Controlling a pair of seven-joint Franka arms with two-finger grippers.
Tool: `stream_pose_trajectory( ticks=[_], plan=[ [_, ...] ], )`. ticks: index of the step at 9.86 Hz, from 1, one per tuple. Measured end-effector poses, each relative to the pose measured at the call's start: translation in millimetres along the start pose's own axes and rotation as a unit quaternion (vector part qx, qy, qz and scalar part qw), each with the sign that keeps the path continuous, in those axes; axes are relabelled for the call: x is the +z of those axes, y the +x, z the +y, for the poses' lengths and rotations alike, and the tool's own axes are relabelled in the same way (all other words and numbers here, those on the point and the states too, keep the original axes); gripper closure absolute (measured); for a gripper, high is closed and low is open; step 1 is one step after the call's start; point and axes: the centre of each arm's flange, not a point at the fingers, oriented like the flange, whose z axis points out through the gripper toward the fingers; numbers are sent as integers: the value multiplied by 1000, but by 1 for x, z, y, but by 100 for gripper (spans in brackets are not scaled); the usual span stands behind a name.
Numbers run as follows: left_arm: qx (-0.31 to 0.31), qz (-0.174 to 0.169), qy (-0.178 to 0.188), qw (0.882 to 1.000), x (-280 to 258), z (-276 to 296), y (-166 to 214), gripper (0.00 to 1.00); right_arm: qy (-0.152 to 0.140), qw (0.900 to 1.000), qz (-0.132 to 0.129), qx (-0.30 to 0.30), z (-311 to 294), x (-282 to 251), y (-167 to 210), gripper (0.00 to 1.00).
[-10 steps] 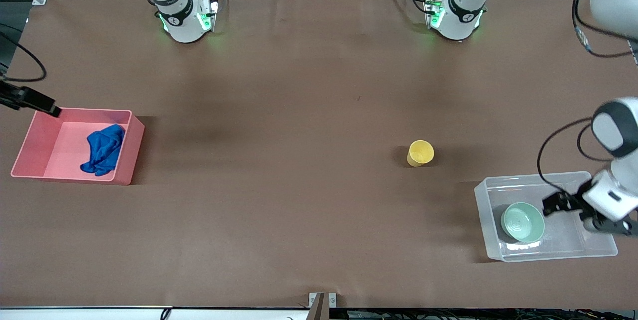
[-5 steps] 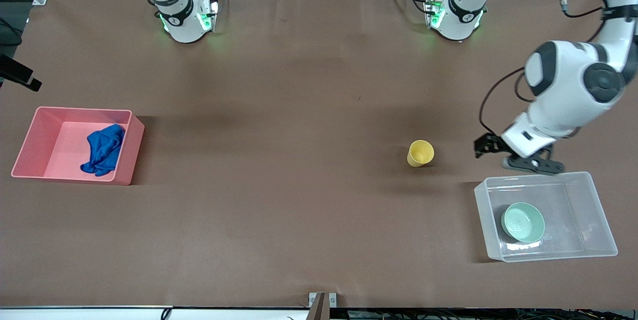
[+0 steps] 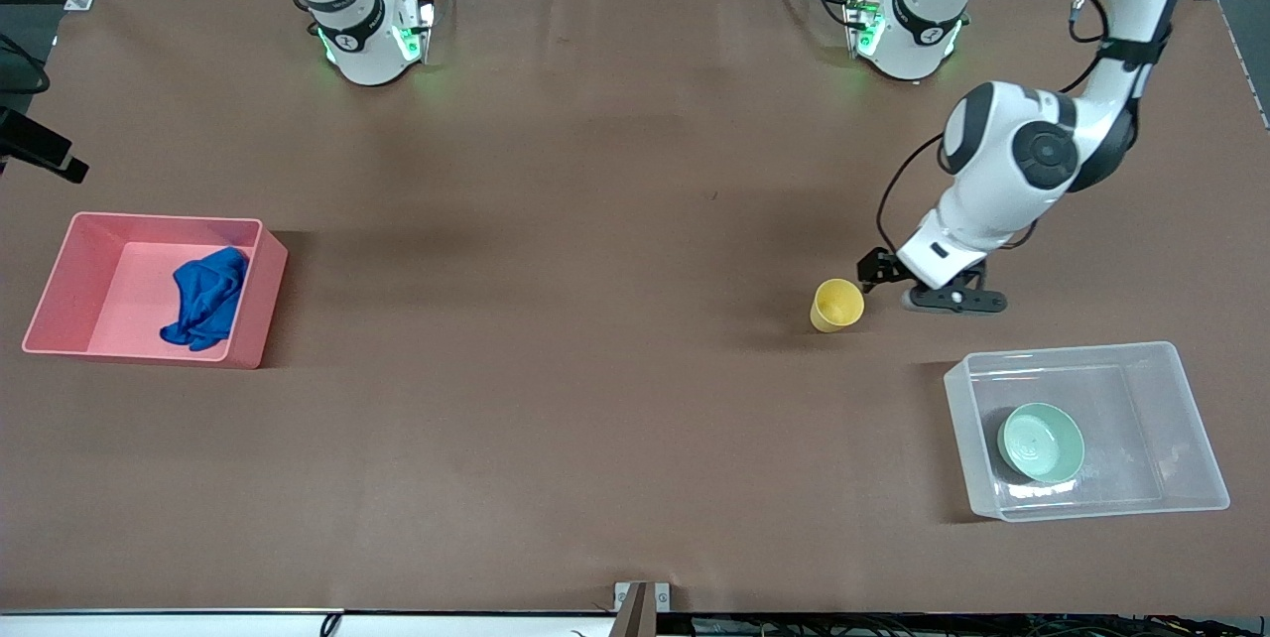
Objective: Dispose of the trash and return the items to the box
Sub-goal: 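Move the left gripper to the yellow cup and grasp it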
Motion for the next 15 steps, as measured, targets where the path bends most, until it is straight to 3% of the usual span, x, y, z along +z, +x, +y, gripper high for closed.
stream_pose_trajectory(
  ticks=[3, 4, 6, 9, 10, 15],
  plan=[
    [23, -19, 2, 1000, 43, 8, -6, 14, 0, 1000, -2, -19, 2, 0, 0, 0],
    [32, -22, 6, 999, 54, 8, -8, 28, 0, 1000, -3, -19, 2, 0, 0, 0],
    [35, -14, 1, 999, 67, 8, -6, 43, 0, 1000, -4, -19, 3, 1, -1, 0],
    [33, -4, -4, 999, 67, 9, 0, 87, 0, 1000, -6, -19, 3, 1, -1, 0],
    [33, -1, -4, 999, 65, 10, 2, 97, 0, 1000, -7, -19, 3, 1, -1, 0],
    [23, 32, -1, 999, 8, 6, 51, 97, 0, 1000, -7, -19, 3, 1, -1, 0]
  ],
)
